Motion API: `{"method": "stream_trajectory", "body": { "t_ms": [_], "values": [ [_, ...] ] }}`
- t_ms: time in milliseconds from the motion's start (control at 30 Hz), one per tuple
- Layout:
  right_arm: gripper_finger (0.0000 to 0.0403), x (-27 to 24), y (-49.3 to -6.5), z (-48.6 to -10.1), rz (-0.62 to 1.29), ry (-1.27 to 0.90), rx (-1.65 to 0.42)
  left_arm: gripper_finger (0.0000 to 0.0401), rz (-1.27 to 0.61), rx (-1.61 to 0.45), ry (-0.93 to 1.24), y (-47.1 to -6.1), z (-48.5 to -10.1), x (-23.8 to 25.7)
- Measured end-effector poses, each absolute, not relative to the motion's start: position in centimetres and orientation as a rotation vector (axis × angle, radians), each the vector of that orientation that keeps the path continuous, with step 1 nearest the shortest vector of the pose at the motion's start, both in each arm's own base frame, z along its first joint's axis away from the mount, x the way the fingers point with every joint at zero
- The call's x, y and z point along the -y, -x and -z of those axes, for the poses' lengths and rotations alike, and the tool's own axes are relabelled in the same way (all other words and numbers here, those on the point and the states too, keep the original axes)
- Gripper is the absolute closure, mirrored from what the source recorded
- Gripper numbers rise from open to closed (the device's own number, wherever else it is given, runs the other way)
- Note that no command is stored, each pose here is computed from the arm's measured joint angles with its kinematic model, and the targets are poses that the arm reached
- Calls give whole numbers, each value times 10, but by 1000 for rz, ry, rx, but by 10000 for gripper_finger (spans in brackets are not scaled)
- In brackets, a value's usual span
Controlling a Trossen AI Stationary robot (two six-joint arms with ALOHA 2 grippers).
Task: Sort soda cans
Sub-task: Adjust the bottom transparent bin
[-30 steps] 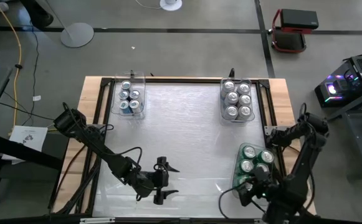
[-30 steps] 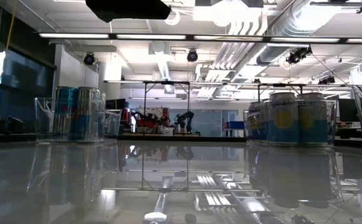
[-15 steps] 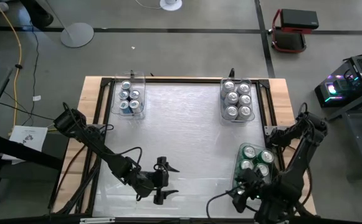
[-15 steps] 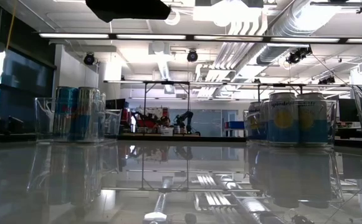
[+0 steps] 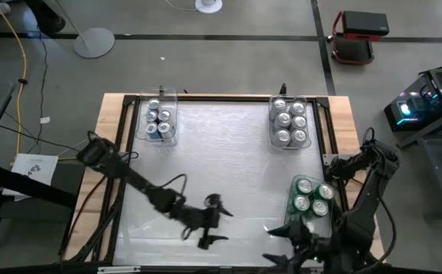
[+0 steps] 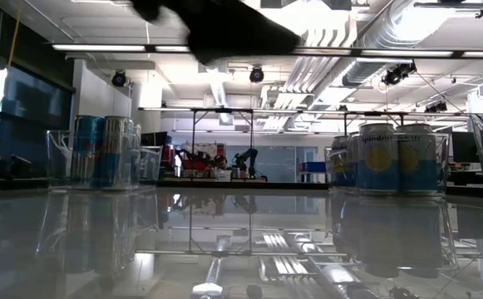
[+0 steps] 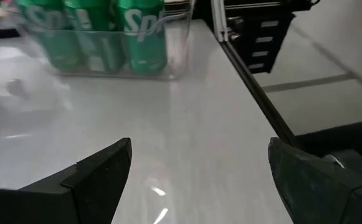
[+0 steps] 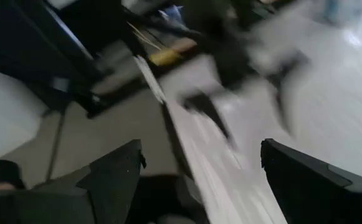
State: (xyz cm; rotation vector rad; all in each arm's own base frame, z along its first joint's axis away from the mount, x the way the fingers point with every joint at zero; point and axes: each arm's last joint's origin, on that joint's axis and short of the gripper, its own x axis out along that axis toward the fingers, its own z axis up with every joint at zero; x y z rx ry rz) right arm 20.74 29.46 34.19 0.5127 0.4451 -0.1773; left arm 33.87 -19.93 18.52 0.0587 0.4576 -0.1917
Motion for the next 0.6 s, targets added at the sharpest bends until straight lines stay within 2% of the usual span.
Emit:
{"method": "stream_trajectory", "body": {
  "t_ms": [133,267,433,600],
  "values": [
    [87,-307,-220,-351,98,-456,-331,52,264,-481,-42,-386,-169,181],
    [87,-312,-223,-360,70,-396,-253,78,334,-504,-82,-435,-157,170],
    [87,-312,-222,-362,101,-318,-211,141,377,-510,-130,-485,-148,170],
    [87,-313,-221,-364,81,-279,-218,212,436,-536,-77,-521,-147,173]
  ]
}}
